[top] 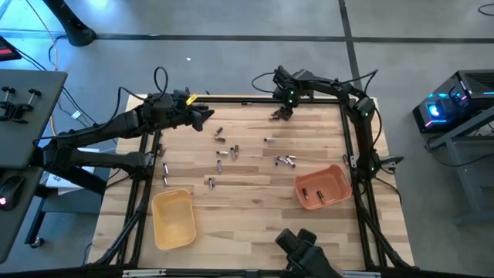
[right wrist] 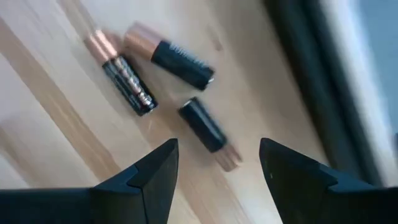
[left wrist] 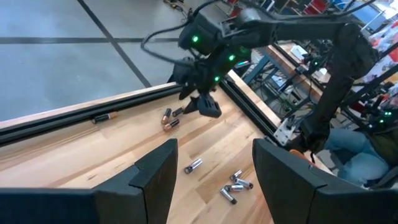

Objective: Sort batteries
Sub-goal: Put the black battery into the orange bin

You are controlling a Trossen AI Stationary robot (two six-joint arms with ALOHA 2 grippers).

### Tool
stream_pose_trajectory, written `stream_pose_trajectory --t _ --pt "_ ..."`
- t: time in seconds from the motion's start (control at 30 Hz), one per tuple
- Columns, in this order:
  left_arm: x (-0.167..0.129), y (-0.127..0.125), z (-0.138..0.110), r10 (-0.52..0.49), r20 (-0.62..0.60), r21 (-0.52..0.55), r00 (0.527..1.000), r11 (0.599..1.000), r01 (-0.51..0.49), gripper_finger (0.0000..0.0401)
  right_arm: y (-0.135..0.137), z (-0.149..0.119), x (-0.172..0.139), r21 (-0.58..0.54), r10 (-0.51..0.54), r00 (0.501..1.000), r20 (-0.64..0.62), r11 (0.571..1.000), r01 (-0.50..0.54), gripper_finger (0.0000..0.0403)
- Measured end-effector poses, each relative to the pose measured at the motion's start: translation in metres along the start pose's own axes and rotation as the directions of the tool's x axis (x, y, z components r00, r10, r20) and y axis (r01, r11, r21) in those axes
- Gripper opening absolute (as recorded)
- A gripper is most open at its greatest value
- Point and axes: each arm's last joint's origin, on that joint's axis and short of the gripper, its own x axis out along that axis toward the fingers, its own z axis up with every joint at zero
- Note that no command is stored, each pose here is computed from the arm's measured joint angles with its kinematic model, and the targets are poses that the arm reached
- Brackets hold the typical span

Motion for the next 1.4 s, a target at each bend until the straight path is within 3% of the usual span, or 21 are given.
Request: stream_pose_trajectory --t 0.17,0.3,0.37,0.47,0.53,0.7,0.9,1.1,1.2,1.3,1.4 --pt "0.0 0.0 0.0 0.0 -0.001 -0.018 1.0 1.0 0.0 0.02 0.006 -0.001 0.022 -0.044 0.013 0.995 -0.095 0.999 -0.018 0.022" --pt "0.0 0.0 0.0 0.003 0.0 -0.011 1.0 1.0 -0.003 0.02 0.007 -0.001 0.037 0.009 -0.003 0.99 -0.139 1.0 0.005 0.0202" --pt "0.0 0.0 0.0 0.003 0.0 -0.024 1.0 1.0 -0.003 0.02 0.009 0.0 0.039 0.021 -0.006 0.99 -0.143 1.0 0.009 0.0164" --pt "0.0 0.0 0.0 0.004 0.0 -0.036 1.0 0.999 -0.004 0.02 0.015 0.001 0.038 0.009 -0.03 0.988 -0.149 0.999 0.032 0.0072" --pt "0.0 0.0 0.0 0.004 0.0 -0.036 1.0 0.999 -0.004 0.02 0.017 0.002 0.034 0.016 -0.038 0.99 -0.135 0.999 0.041 0.0026" --pt "0.0 0.0 0.0 -0.007 -0.008 -0.041 1.0 0.999 0.007 0.02 0.017 -0.002 0.007 0.065 -0.054 0.994 -0.097 0.996 0.06 0.0024" --pt "0.0 -0.002 -0.001 -0.058 -0.041 -0.041 0.998 0.998 0.056 0.02 0.028 -0.014 -0.053 0.134 -0.047 0.998 -0.042 0.99 0.053 0.0018" --pt "0.0 -0.002 -0.001 -0.056 -0.039 0.034 0.998 0.998 0.058 0.02 0.068 -0.03 -0.108 0.153 0.073 0.997 0.03 0.985 -0.077 0.0018" --pt "0.0 -0.002 -0.001 -0.058 -0.034 0.073 0.998 0.995 0.06 0.02 0.105 -0.042 -0.13 0.133 0.143 0.988 0.065 0.98 -0.151 0.0018" --pt "0.0 -0.002 -0.001 -0.058 -0.032 0.107 0.998 0.992 0.061 0.02 0.149 -0.073 -0.142 0.103 0.185 0.982 0.046 0.977 -0.189 0.0018" --pt "0.0 -0.002 0.0 -0.06 -0.028 0.125 0.998 0.99 0.063 0.02 0.185 -0.119 -0.136 0.15 0.209 0.977 -0.038 0.968 -0.202 0.0018"
